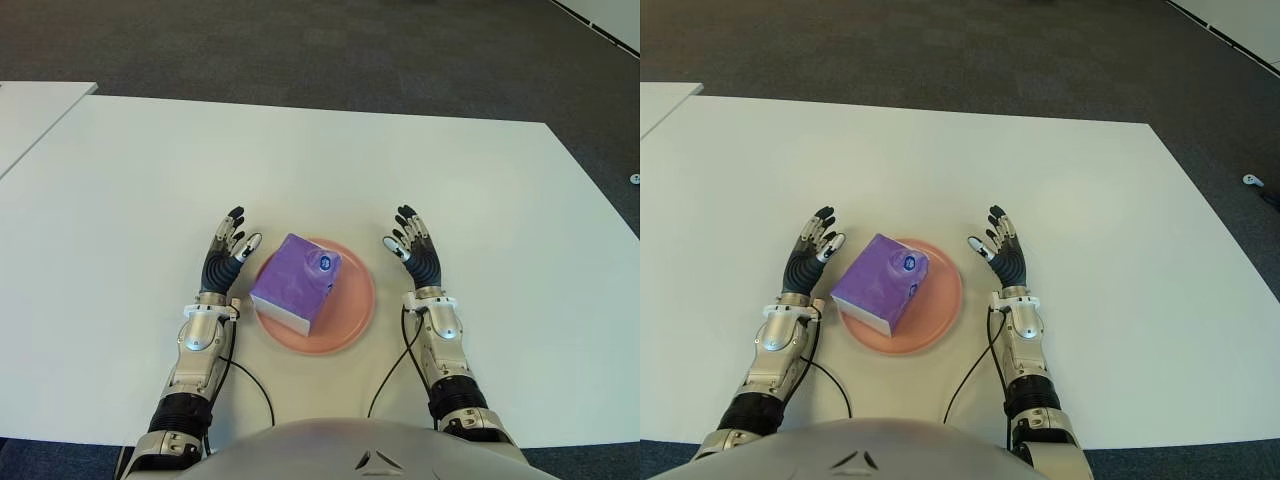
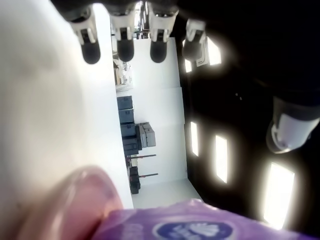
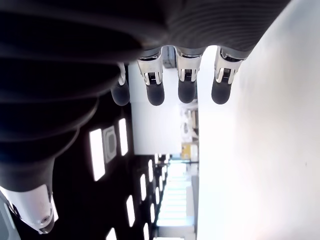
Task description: Put the tissue paper into the plate.
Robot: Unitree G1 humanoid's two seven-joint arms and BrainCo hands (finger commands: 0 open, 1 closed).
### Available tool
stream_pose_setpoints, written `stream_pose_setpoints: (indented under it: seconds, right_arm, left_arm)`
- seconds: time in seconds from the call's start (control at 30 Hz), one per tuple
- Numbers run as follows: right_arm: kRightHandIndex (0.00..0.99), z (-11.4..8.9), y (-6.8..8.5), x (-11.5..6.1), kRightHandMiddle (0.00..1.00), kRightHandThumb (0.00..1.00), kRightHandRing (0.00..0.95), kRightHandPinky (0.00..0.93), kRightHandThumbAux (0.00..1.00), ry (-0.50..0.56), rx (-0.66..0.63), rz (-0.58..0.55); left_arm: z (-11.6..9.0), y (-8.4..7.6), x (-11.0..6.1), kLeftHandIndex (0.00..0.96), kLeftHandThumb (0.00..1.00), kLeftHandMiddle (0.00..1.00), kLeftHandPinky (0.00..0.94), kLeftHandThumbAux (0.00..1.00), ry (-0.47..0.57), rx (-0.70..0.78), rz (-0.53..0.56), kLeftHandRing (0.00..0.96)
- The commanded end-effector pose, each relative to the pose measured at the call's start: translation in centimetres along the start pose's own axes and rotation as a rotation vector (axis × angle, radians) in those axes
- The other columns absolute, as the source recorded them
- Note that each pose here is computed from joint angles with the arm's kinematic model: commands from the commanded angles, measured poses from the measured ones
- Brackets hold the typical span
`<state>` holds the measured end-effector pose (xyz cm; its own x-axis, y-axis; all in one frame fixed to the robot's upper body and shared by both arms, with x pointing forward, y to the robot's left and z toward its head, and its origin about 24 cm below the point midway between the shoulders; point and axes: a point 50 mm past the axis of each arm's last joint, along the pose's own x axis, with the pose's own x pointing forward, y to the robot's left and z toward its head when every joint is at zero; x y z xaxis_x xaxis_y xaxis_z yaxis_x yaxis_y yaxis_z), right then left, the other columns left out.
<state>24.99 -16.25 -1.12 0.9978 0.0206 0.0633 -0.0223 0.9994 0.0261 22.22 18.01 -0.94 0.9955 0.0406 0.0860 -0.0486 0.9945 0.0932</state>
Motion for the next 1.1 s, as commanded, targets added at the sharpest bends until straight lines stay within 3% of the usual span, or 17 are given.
stream_pose_setpoints:
  seconds: [0.03, 1.1]
  right_arm:
    - [0.0, -5.52, -0.43, -5.41, 0.0, 0.0, 0.0, 0.0, 0.648, 0.309, 0.026, -0.097]
    - [0.0, -5.3, 0.08, -5.41, 0.0, 0.0, 0.0, 0.0, 0.681, 0.286, 0.02, -0.094]
  left_arm:
    - [-0.81, -0.32, -0.81, 0.0, 0.0, 0.0, 0.0, 0.443, 0.052, -0.014, -0.014, 0.0]
    - [-0.92, -0.37, -0.94, 0.0, 0.0, 0.0, 0.0, 0.449, 0.05, -0.012, -0.019, 0.0]
